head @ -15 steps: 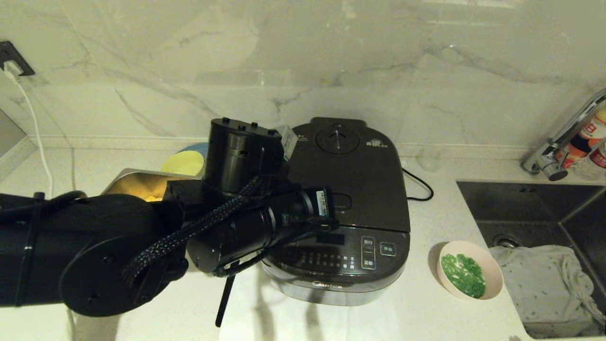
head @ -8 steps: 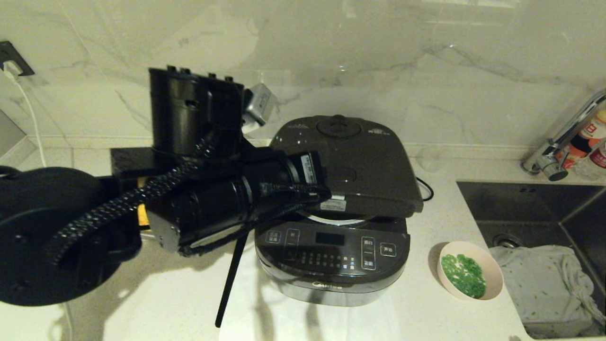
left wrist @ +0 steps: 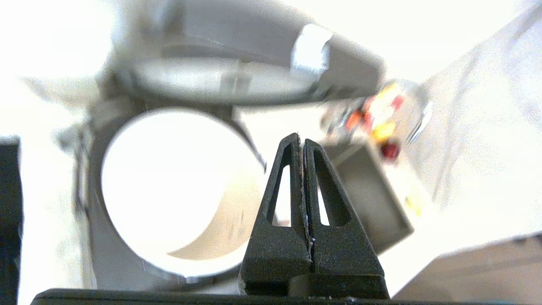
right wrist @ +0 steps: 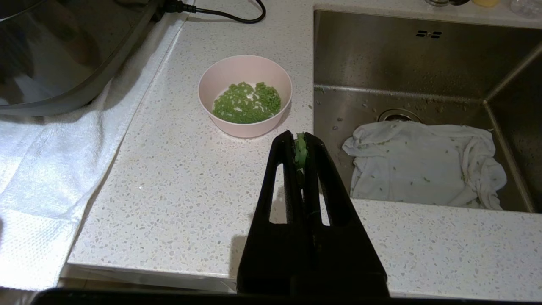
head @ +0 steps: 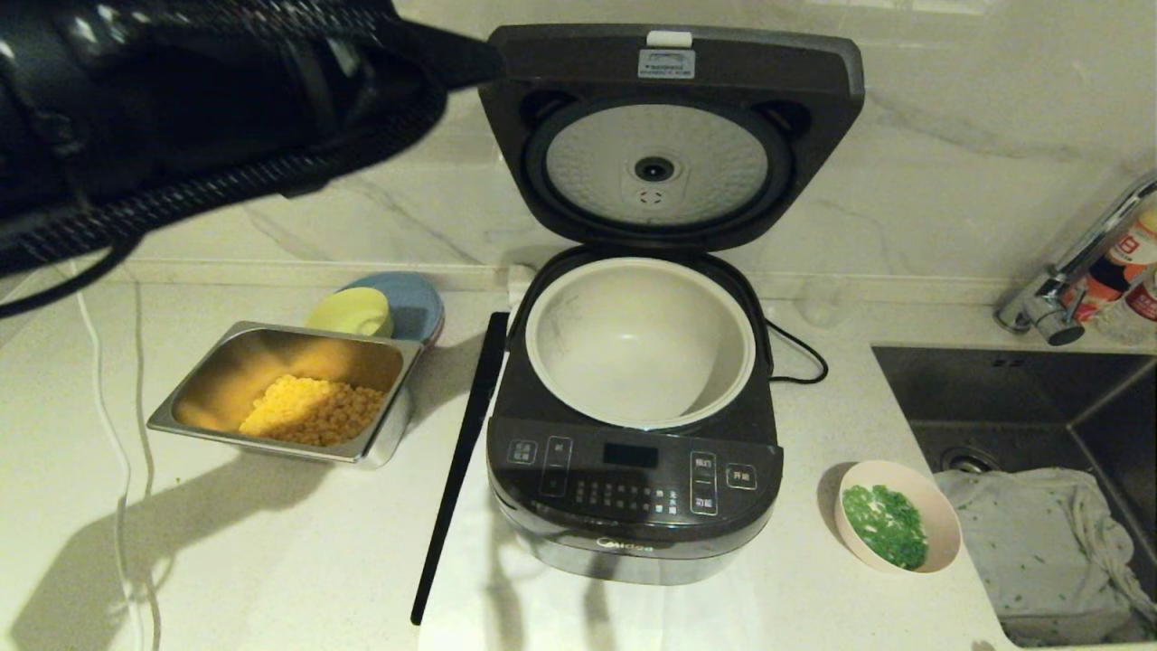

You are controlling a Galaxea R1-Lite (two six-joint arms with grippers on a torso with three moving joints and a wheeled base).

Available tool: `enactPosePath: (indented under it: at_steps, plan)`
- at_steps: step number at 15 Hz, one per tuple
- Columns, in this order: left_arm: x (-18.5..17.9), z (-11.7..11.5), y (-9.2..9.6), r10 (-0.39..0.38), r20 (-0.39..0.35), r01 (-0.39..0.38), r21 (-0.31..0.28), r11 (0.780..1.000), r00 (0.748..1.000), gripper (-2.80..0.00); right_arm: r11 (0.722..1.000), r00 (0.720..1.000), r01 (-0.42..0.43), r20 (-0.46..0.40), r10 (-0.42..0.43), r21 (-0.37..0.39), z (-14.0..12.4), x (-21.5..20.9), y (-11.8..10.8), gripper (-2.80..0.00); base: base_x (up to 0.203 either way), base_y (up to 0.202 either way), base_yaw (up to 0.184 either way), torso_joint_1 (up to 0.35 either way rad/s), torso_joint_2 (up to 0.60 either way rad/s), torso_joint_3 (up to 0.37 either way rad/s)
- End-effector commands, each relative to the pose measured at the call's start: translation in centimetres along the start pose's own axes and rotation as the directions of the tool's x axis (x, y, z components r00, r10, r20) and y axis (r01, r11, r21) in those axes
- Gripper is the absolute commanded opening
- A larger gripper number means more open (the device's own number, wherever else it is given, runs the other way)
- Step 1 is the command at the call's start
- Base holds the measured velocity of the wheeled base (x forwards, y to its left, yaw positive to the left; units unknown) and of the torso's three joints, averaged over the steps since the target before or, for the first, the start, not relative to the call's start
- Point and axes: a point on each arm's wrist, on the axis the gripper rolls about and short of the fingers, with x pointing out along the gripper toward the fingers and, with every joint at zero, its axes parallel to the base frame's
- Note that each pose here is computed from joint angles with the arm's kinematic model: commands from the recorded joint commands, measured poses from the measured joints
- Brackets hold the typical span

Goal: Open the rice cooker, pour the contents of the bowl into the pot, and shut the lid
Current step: Open the rice cooker

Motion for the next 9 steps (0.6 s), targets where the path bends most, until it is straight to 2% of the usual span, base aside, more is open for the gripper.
enactPosePath:
  at_steps: [1, 2, 3, 5, 7, 9]
  plan:
    - [-3.4, 3.0, -0.6, -0.033, 0.100, 0.033, -0.003, 0.999, 0.994, -2.80, 1.000, 1.000, -0.001, 0.000, 0.001, 0.000, 0.0, 0.0, 0.0, -2.80, 0.000, 0.000, 0.000, 0.000, 0.00, 0.000]
    - [-4.3, 3.1, -0.5, -0.031, 0.089, 0.031, 0.000, 1.000, 0.996, -2.80, 1.000, 1.000, -0.001, 0.000, 0.001, 0.000, 0.0, 0.0, 0.0, -2.80, 0.000, 0.000, 0.000, 0.000, 0.00, 0.000]
    - [-5.3, 2.8, -0.3, -0.026, 0.046, 0.025, 0.008, 1.000, 0.999, -2.80, 1.000, 1.000, 0.000, 0.000, 0.000, 0.000, 0.0, 0.0, 0.0, -2.80, 0.000, 0.000, 0.000, 0.000, 0.00, 0.000]
    - [-5.8, 0.4, 0.5, -0.016, -0.122, 0.020, 0.034, 0.999, 0.992, -2.80, 1.000, 1.000, -0.001, 0.000, 0.001, 0.000, 0.0, 0.0, 0.0, -2.80, 0.000, 0.000, 0.000, 0.000, 0.00, 0.000]
    - [-5.4, -2.6, 1.4, -0.040, -0.282, 0.054, 0.039, 0.998, 0.959, -2.80, 1.000, 1.000, -0.001, 0.000, 0.001, 0.000, 0.0, 0.0, 0.0, -2.80, 0.000, 0.000, 0.000, 0.000, 0.00, 0.000]
    - [-4.4, -4.9, 2.0, -0.031, -0.372, 0.061, 0.068, 0.996, 0.928, -2.80, 1.000, 1.000, -0.001, 0.000, 0.001, 0.000, 0.0, 0.0, 0.0, -2.80, 0.000, 0.000, 0.000, 0.000, 0.00, 0.000]
